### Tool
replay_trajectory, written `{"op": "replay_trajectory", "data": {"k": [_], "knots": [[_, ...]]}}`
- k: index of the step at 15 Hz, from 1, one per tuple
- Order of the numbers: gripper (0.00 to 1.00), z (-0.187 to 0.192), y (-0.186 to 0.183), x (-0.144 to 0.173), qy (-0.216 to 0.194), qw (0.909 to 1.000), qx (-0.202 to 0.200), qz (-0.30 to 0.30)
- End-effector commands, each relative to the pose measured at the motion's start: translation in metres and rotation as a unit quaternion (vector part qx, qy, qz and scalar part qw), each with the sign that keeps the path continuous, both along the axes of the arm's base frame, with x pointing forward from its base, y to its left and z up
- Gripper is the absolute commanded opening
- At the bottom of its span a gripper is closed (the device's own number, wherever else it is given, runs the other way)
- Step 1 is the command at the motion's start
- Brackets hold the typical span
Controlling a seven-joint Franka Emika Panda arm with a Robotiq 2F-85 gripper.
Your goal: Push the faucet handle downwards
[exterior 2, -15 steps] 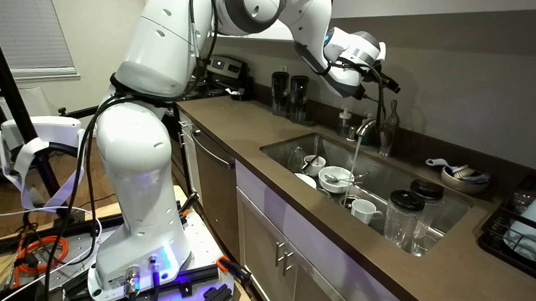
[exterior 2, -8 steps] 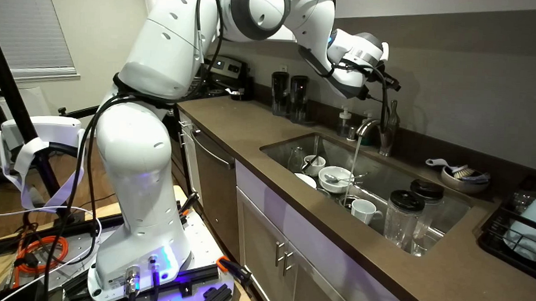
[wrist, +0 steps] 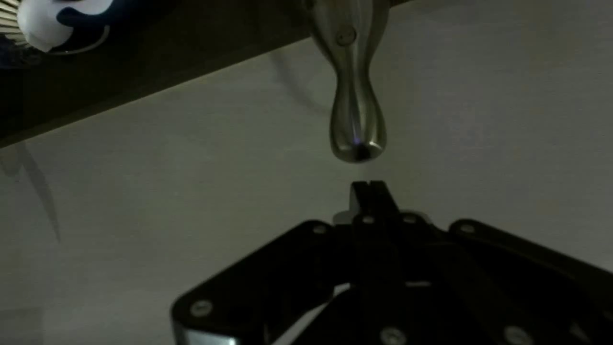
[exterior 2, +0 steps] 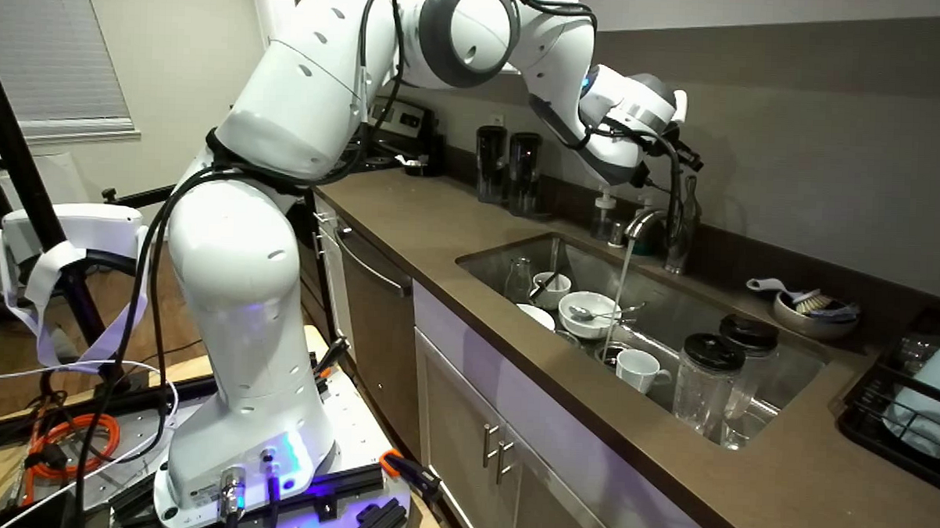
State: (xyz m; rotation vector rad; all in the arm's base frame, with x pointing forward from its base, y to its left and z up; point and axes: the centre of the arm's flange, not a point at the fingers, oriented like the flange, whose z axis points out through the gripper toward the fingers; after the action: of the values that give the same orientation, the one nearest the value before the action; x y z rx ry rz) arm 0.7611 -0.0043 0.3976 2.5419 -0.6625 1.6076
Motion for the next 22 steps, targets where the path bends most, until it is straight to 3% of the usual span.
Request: {"op": "replay_trajectory", "data": {"k": [1,8,15,22], "knots": [[0.05,0.005,-0.005,0.018,0.001,1.0000,0.001,0.010],[0.04,0.011,0.001,0.005,0.061,0.9971,-0.018,0.041],[0.04,0.012,0.001,0.003,0.101,0.9933,-0.049,0.026],[0.04,0.007,-0.004,-0.009,0.116,0.9927,-0.021,0.026]]}}
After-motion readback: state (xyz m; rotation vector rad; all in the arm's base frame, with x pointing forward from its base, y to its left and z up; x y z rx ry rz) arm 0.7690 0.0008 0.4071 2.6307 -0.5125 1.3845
